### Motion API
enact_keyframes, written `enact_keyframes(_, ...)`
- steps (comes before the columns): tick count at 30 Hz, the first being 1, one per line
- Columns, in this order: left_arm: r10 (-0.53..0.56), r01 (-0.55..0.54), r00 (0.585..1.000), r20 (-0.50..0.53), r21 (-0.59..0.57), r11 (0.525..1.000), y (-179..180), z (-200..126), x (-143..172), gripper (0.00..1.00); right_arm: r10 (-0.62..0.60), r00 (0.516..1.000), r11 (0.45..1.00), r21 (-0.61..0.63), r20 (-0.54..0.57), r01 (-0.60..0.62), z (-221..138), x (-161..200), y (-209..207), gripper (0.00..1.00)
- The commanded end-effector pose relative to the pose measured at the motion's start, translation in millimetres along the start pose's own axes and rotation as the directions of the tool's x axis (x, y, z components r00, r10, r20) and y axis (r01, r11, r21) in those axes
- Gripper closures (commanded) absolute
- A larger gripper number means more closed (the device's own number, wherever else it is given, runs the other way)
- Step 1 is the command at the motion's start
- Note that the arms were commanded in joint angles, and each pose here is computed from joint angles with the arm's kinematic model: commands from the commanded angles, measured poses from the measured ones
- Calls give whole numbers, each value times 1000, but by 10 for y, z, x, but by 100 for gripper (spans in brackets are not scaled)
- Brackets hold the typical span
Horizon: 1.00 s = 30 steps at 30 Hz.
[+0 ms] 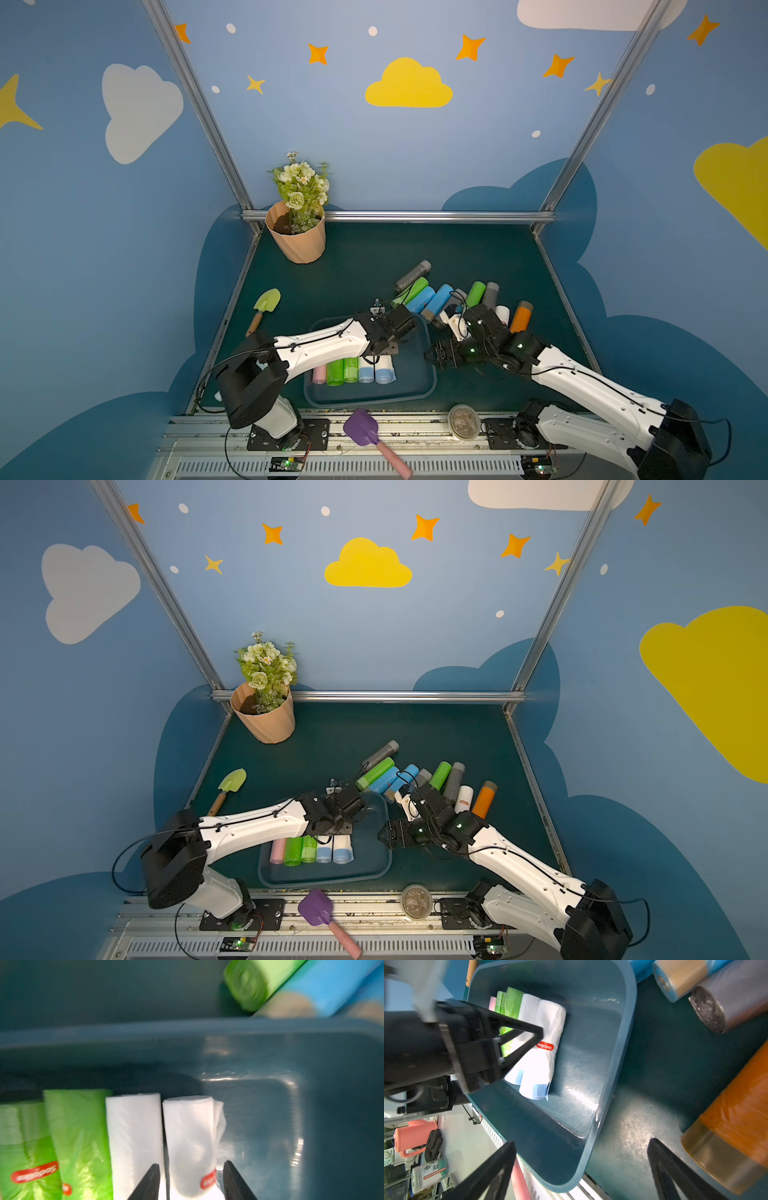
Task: Put the roll of trash bags into the storage box
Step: Place the roll of trash bags in the storage box, then pick up the roll of trash bags from the center of the board.
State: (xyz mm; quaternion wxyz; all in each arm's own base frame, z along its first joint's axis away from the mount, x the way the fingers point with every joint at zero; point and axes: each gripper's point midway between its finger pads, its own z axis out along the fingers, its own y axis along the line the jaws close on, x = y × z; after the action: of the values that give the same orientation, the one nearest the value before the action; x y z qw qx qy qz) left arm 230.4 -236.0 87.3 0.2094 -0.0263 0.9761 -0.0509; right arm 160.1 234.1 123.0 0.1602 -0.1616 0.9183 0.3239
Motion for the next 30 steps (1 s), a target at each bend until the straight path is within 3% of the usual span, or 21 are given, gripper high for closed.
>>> enact_keyframes(1,41,-52,997,71,153,987,-214,-333,-310,47,-23,997,1000,-12,68,24,-164,-238,75,3)
enact_keyframes(4,59,-83,993,104,246,966,-275,-454,-595,45,-9,996,1000,-9,94,10,-230,-388,34,3)
enact_keyframes(8,175,-196,979,105,246,949,-320,-399,-881,41,22,994,999,32,105,-26,-184,-510,-117,3)
enact_keyframes(14,334,-348,936,110,142,927,-413,-13,-1303,39,82,990,988,118,118,-96,-120,-589,-402,3)
enact_keyframes(19,400,-408,913,76,167,898,-575,347,-1673,37,135,969,978,129,208,-164,-220,-713,-602,3)
enact_keyframes(23,503,-506,862,65,168,846,-729,634,-1867,35,154,964,974,128,219,-185,-244,-726,-730,3)
enact_keyframes(30,510,-519,855,95,185,834,-859,1032,-2203,35,191,959,965,137,210,-222,-272,-713,-924,3)
